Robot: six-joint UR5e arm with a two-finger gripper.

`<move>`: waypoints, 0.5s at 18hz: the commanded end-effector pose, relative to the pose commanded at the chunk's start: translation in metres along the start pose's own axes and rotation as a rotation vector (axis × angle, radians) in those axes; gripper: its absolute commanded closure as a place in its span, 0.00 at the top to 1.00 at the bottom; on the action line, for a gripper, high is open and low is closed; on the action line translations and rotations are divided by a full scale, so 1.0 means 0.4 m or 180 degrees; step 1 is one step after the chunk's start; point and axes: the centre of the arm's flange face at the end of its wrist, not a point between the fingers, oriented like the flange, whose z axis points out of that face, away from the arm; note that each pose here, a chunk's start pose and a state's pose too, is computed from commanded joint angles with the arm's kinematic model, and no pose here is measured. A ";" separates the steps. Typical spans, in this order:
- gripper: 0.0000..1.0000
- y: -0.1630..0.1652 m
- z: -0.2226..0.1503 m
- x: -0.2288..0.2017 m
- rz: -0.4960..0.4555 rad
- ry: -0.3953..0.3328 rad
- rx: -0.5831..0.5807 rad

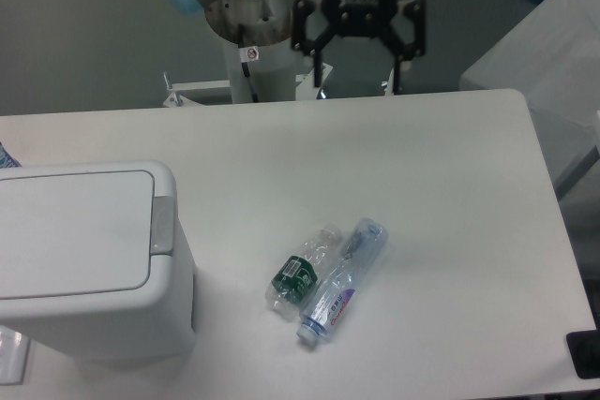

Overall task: Open the trash can
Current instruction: 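Lower the gripper onto the lid edge of the white trash can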

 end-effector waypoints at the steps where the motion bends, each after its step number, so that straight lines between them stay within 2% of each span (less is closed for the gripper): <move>1: 1.00 -0.010 0.018 0.019 -0.0134 0.0038 0.0010; 6: 1.00 -0.088 0.121 0.120 -0.0796 0.0199 0.0249; 9: 1.00 -0.106 0.184 0.164 -0.0771 0.0269 0.0203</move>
